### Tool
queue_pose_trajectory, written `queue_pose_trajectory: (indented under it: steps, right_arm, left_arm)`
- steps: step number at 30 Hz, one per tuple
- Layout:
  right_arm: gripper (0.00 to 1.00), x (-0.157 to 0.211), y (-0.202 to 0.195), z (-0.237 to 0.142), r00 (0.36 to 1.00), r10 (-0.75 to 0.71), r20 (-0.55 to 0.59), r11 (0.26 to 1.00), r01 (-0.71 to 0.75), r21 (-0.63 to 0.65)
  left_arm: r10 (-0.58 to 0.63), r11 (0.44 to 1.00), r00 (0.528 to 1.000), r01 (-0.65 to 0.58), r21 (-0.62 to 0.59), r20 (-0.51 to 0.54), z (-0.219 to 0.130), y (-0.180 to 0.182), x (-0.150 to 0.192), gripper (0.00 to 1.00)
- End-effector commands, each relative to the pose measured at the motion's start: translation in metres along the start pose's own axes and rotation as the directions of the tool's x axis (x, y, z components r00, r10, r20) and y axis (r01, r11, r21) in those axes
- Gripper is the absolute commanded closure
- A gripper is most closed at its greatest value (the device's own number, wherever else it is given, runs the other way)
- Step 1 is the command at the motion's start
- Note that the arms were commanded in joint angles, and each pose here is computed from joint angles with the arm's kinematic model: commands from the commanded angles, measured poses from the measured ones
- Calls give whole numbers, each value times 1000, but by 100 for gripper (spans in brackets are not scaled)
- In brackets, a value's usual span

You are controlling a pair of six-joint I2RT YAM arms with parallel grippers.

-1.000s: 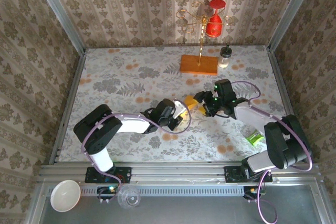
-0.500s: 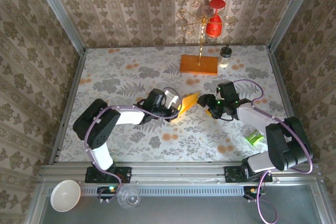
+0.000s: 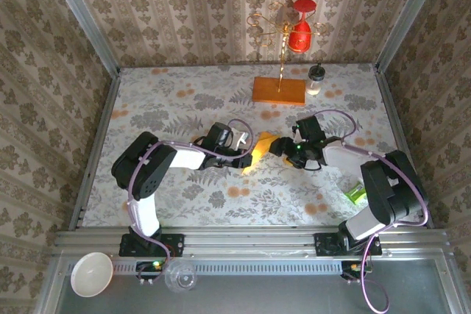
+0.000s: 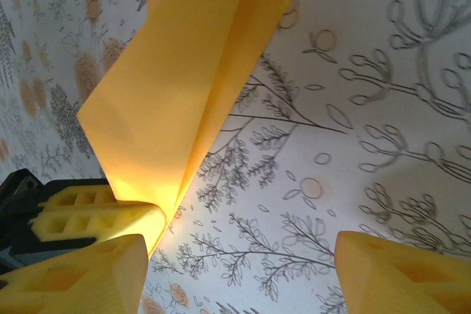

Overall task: Fold a paper plane with a square sheet of paper (pick it up from the middle)
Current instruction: Fold the wing for the fifth time at the center of the table.

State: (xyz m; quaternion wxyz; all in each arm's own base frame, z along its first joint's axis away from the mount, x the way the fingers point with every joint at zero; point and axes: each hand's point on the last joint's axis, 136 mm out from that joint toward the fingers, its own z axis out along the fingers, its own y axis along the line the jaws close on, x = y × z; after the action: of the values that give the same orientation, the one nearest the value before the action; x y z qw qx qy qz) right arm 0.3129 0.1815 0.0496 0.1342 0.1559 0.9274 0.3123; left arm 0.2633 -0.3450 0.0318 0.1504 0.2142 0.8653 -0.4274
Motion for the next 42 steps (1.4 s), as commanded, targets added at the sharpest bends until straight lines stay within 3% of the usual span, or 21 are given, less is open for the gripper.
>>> queue_pose_trajectory:
  steps: [1,13,24,36,42]
  right_arm:
    - [31,-10,13,3,998,-66,14,998,66,-20]
    - [33,-19,15,30,998,-68,-9,997,68,40]
    - [33,-16,13,49,993,-108,-51,987,114,113]
    - [36,-8,-25,63,993,-71,-89,942,96,322]
    - [38,-4,-41,69,992,-55,-114,897,99,431]
  left_arm:
    - [-79,995,997,80,60,-10,-1,-10,-7,94]
    - [-273,954,962,272,126,-10,-5,-7,-17,94]
    - [-341,929,939,344,133,-45,-1,-3,-14,94]
    - [-372,919,927,375,122,-50,1,3,-10,93]
    - [-373,920,926,377,105,-49,0,6,-6,86]
